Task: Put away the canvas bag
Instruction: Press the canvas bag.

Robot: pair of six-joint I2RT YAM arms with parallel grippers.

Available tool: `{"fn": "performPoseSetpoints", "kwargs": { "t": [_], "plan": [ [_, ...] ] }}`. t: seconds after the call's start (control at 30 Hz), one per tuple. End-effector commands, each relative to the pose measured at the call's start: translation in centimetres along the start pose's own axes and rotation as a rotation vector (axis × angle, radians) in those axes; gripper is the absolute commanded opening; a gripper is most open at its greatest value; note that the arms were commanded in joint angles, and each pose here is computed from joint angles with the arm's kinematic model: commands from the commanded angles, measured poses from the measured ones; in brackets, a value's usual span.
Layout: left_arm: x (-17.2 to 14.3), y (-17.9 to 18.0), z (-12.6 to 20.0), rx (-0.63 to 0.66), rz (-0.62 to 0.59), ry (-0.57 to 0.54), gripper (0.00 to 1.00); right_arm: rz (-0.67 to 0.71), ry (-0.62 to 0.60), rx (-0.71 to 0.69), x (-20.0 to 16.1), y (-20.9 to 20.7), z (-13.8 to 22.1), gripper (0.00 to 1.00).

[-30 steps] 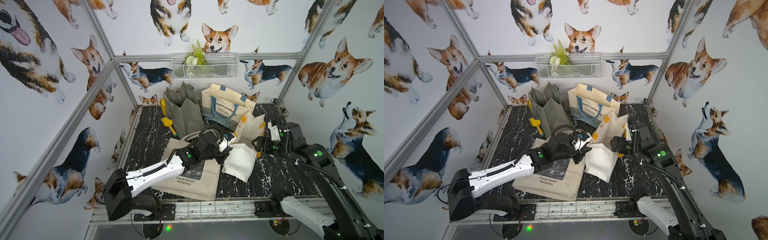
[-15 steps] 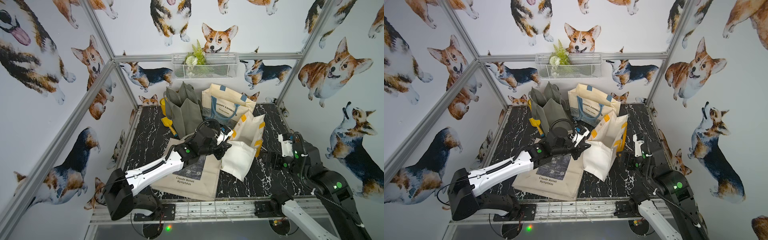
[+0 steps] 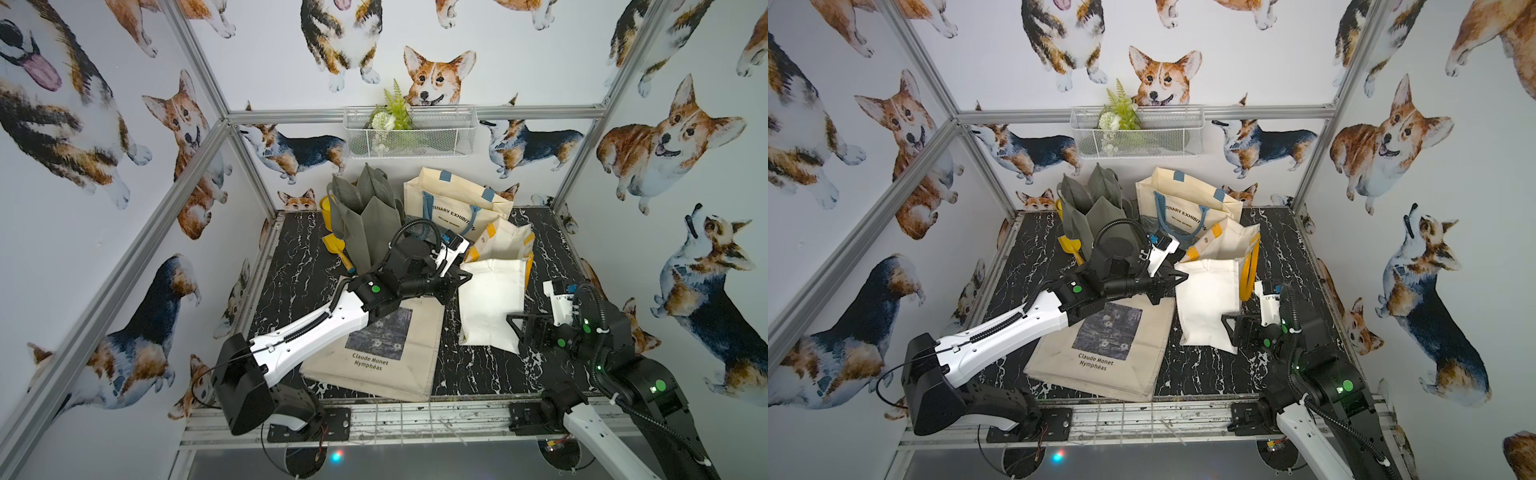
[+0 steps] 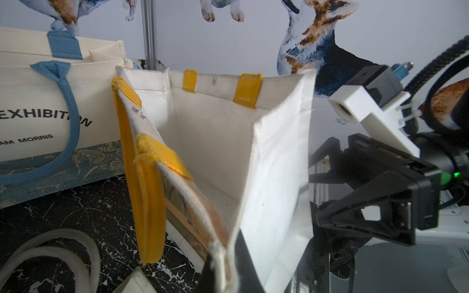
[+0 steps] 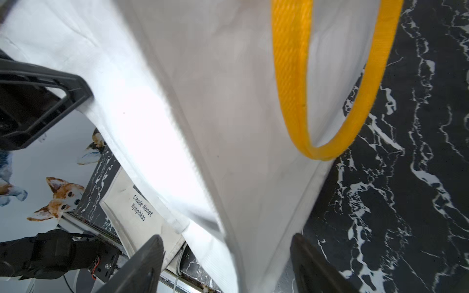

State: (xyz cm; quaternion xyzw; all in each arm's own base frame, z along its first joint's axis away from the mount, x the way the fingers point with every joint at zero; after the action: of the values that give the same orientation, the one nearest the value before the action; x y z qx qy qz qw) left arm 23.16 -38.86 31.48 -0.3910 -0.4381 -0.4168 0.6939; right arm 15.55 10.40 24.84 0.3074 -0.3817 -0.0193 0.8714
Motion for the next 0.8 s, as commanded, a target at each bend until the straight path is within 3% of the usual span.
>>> {"fn": "performPoseSetpoints", "kwargs": {
  "t": [0.0,0.27,0.4,0.53,0.77],
  "plan": [
    [1.6,-0.2,-0.1,-0.018,0.014,-0.04,0.0,0.04,-0.076,0.062,1.9,1.7,-0.9,0.78],
    [2.9,-0.3,-0.7,-0.028,0.047,-0.047,0.0,0.207,-0.182,-0.205,3.9,0.4,-2.4,0.64],
    [3.6,-0.5,-0.6,-0.039,0.071,-0.065,0.0,0.218,-0.25,-0.297,4.6,-0.6,-2.4,0.34],
    [4.0,-0.7,-0.7,-0.056,0.11,-0.078,0.0,0.211,-0.286,-0.275,4.8,-0.3,-3.5,0.22],
    [3.5,-0.9,-1.4,-0.078,0.169,-0.075,0.0,0.291,-0.287,-0.156,4.4,2.9,-6.0,0.15]
  ]
}}
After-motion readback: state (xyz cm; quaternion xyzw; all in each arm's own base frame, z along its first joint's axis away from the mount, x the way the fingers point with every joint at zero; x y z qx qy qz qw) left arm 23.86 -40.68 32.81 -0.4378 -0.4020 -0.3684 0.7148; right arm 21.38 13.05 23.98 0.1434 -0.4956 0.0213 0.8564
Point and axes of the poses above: each gripper's point midway between its finger pads, its own z axis back along the fingers, its own y axis along the line the jaws close on, x = y × z, the point moved 1 cm from there along z, back along the fingers, and after that the axes turned 7 degrees about -z, right-handed, at the moved point
